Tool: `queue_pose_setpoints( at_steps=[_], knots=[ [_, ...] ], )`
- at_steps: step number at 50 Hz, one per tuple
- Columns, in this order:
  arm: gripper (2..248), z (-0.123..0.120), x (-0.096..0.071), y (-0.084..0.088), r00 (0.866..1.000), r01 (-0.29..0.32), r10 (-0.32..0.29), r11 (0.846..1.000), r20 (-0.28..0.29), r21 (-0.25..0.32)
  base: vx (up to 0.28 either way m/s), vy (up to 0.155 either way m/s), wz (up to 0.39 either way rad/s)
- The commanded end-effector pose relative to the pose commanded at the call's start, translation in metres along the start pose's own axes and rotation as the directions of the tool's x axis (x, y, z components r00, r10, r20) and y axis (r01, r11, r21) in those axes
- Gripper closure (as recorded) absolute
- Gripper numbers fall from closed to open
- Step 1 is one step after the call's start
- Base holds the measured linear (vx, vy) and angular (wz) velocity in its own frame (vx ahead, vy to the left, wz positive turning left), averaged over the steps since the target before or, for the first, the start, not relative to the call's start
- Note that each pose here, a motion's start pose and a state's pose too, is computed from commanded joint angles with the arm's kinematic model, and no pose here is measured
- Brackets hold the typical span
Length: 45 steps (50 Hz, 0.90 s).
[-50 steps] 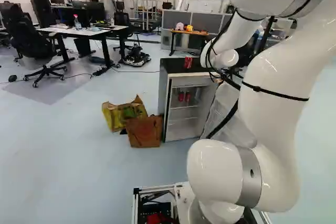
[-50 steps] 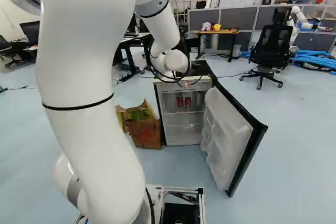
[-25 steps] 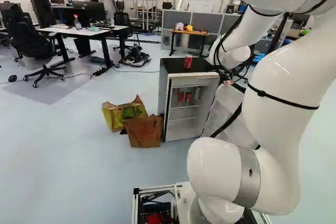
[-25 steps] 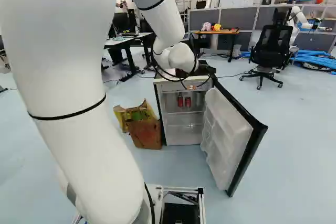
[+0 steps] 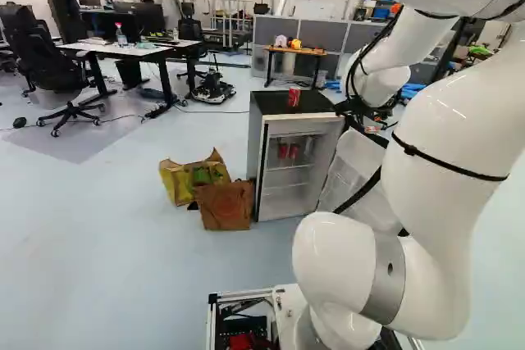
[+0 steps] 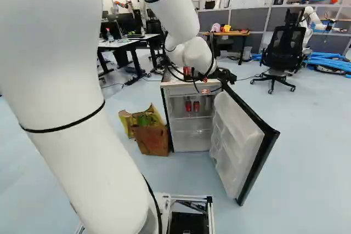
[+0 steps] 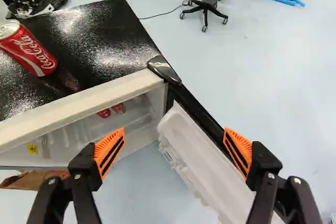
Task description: Grab a drink from the fridge
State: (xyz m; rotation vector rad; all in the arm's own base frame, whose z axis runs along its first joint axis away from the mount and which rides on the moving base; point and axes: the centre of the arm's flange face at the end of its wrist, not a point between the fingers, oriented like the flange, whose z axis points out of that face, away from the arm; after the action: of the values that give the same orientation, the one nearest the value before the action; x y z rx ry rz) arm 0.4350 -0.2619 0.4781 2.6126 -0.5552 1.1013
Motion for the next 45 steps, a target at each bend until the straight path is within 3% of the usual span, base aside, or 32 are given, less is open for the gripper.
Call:
queue_pose_setpoints(
  at_steps=[23,45],
  knots=[
    [3,-0.017,0.005,0.039,0.986,-0.138,0.143,0.988,0.083,-0.063,0.0,0.0,0.0],
    [3,-0.028,0.01,0.074,0.947,-0.266,0.281,0.957,0.156,-0.112,0.0,0.0,0.0]
  ],
)
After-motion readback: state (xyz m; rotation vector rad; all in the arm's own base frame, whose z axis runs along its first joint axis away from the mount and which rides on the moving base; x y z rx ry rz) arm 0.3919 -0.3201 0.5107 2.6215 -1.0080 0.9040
